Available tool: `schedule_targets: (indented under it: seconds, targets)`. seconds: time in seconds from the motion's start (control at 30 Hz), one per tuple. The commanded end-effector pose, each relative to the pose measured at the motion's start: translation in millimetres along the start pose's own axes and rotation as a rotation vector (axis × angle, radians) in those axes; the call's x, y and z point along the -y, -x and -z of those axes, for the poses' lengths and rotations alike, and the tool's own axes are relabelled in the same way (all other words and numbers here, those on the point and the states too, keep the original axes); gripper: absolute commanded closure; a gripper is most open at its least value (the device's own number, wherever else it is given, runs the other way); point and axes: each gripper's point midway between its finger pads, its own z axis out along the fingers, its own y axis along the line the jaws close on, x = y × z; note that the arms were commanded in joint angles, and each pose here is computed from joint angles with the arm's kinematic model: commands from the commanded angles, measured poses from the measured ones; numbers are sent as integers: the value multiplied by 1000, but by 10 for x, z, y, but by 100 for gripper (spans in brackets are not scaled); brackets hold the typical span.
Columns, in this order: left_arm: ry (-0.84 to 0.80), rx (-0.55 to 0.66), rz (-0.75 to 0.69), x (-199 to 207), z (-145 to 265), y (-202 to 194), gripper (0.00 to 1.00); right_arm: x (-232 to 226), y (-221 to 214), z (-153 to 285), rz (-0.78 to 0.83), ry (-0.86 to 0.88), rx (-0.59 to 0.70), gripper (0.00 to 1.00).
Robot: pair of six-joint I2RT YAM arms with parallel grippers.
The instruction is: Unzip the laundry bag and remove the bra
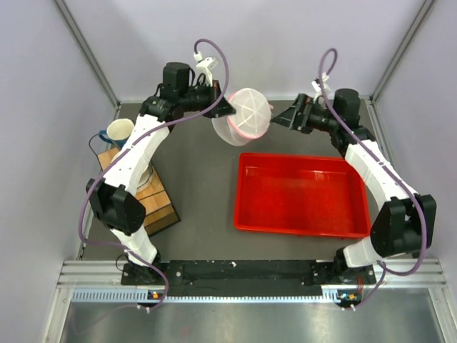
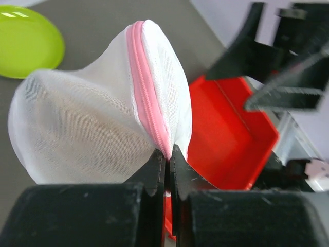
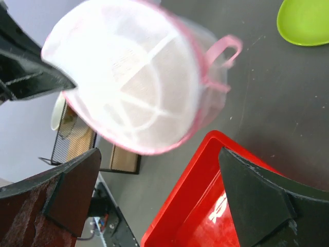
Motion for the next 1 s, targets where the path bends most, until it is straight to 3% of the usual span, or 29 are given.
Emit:
schedule_targets:
  seconds: [0.0, 0.2, 0.37, 0.77, 0.87, 0.9, 0.97]
  targets:
    - [-274, 27, -51, 489, 63, 142, 100, 26, 168, 104, -88, 196, 45, 1]
    - [-316, 28, -22, 613, 106, 172, 100, 79, 153, 60, -82, 201, 44, 1]
    - [-249, 38, 6, 524, 98, 175, 100, 23, 106, -58, -136, 279, 25, 1]
    - [-234, 42, 26, 503, 74, 225, 100, -72, 39, -320, -165, 345, -21, 11]
    - [-229, 28, 42, 453, 12, 198, 100, -131, 82, -300, -175, 372, -2, 31]
    - [-230, 24, 48, 444, -5, 196, 100, -148, 87, -298, -177, 378, 0, 47]
    - [-231, 20, 54, 421, -46, 206, 100, -145, 94, -299, -190, 373, 3, 61]
